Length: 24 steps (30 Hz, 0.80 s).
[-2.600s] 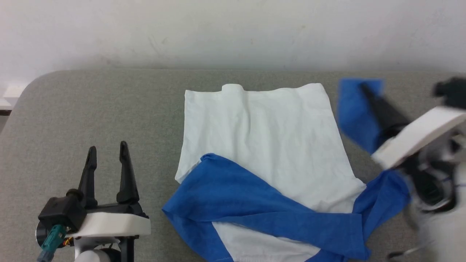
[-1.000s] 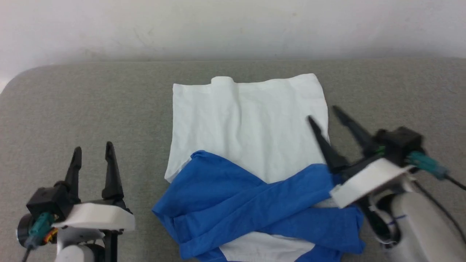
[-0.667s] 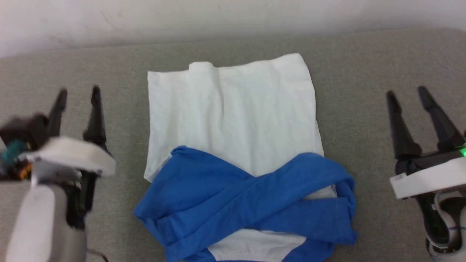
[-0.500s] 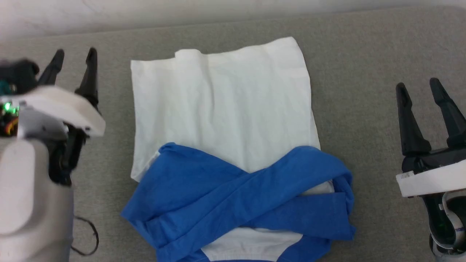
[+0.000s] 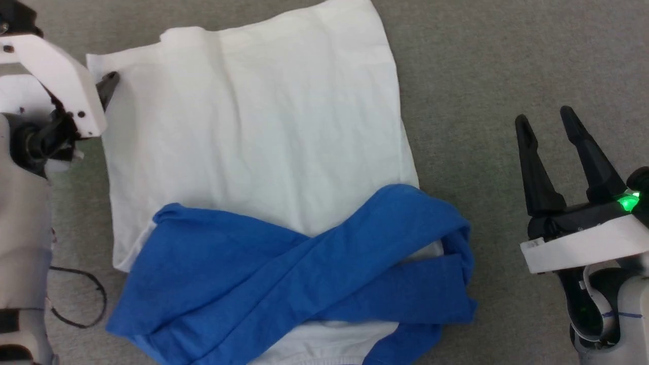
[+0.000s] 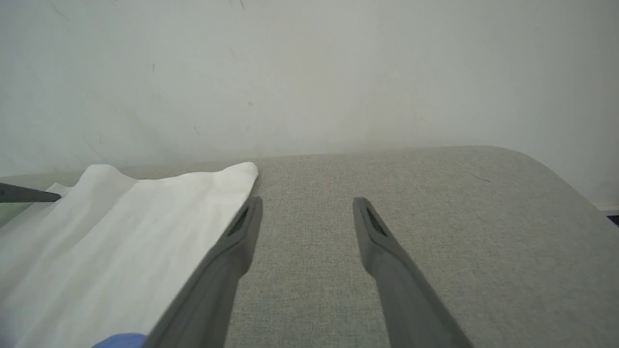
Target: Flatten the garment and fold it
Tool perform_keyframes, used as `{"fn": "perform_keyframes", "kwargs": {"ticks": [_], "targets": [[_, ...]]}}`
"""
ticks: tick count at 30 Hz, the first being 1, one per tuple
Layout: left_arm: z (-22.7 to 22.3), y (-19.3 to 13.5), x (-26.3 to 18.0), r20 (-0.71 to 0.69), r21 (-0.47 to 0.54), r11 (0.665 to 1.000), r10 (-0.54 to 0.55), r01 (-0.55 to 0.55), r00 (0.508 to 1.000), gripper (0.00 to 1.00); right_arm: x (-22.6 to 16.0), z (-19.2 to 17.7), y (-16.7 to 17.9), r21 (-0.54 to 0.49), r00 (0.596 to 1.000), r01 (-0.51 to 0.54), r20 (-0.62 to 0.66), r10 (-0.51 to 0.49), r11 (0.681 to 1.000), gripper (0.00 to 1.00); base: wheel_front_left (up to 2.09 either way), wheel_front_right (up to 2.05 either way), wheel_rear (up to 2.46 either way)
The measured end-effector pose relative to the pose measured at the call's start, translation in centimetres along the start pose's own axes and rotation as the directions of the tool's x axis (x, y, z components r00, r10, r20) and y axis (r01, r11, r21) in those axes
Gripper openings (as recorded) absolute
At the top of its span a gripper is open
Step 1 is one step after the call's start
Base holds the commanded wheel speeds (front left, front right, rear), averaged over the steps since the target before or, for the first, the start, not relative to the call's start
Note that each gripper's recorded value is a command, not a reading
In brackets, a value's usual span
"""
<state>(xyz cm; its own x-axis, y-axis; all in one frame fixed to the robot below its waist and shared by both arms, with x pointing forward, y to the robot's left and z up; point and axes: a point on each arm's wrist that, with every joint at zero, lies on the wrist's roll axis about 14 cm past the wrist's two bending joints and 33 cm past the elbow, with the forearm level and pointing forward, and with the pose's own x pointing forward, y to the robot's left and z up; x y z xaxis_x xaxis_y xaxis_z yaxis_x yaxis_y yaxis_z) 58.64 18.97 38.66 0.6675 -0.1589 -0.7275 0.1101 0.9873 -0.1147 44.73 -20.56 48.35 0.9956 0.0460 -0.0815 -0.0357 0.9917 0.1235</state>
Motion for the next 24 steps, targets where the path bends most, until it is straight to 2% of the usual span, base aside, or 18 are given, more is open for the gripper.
{"fn": "perform_keyframes", "kwargs": {"ticks": [4,5,6,7,12,17,20,24], "targets": [[-1.1,-0.3,1.7,-0.137,0.047,0.999,-0.007,0.013,0.99,1.0,-0.4,-1.8,-1.3,-0.007,0.998,0.039,-0.051,-0.039,0.999,1.0,0.0,0.0,0.0],[-1.2,-0.3,1.9,-0.171,0.064,0.998,-0.005,0.017,0.985,0.71,-0.4,-2.1,-1.6,-0.007,0.997,0.046,-0.062,-0.047,0.999,1.0,0.0,0.0,0.0],[-1.3,-0.3,2.1,-0.196,0.078,0.997,-0.004,0.02,0.981,0.29,-0.5,-2.4,-1.8,-0.007,0.996,0.052,-0.071,-0.052,0.999,1.0,0.0,0.0,0.0],[-1.3,-0.4,2.2,-0.217,0.088,0.996,-0.005,0.025,0.976,0.0,-0.5,-2.7,-2.0,-0.004,0.995,0.056,-0.08,-0.056,0.998,1.0,0.0,0.0,0.0],[-0.9,-1.3,2.3,-0.211,0.114,0.992,-0.025,0.05,0.977,0.0,1.0,-3.0,-2.2,0.005,0.994,0.022,-0.111,-0.022,1.0,1.0,0.0,0.0,0.0],[0.4,-1.2,2.0,-0.063,0.105,0.994,-0.009,0.016,0.998,0.0,5.3,-1.9,-1.6,0.043,0.991,-0.05,-0.123,0.055,0.998,1.0,0.0,0.0,0.0],[1.1,-1.5,1.5,0.006,0.081,0.996,-0.022,0.022,1.0,0.0,8.4,-1.8,-0.5,0.096,0.981,-0.093,-0.16,0.108,0.991,1.0,0.0,0.0,0.0],[2.3,-1.0,0.4,0.089,0.07,0.997,-0.019,0.013,0.996,0.0,12.3,-2.7,2.1,0.129,0.943,-0.167,-0.267,0.196,0.978,1.0,0.0,0.0,0.0]]}}
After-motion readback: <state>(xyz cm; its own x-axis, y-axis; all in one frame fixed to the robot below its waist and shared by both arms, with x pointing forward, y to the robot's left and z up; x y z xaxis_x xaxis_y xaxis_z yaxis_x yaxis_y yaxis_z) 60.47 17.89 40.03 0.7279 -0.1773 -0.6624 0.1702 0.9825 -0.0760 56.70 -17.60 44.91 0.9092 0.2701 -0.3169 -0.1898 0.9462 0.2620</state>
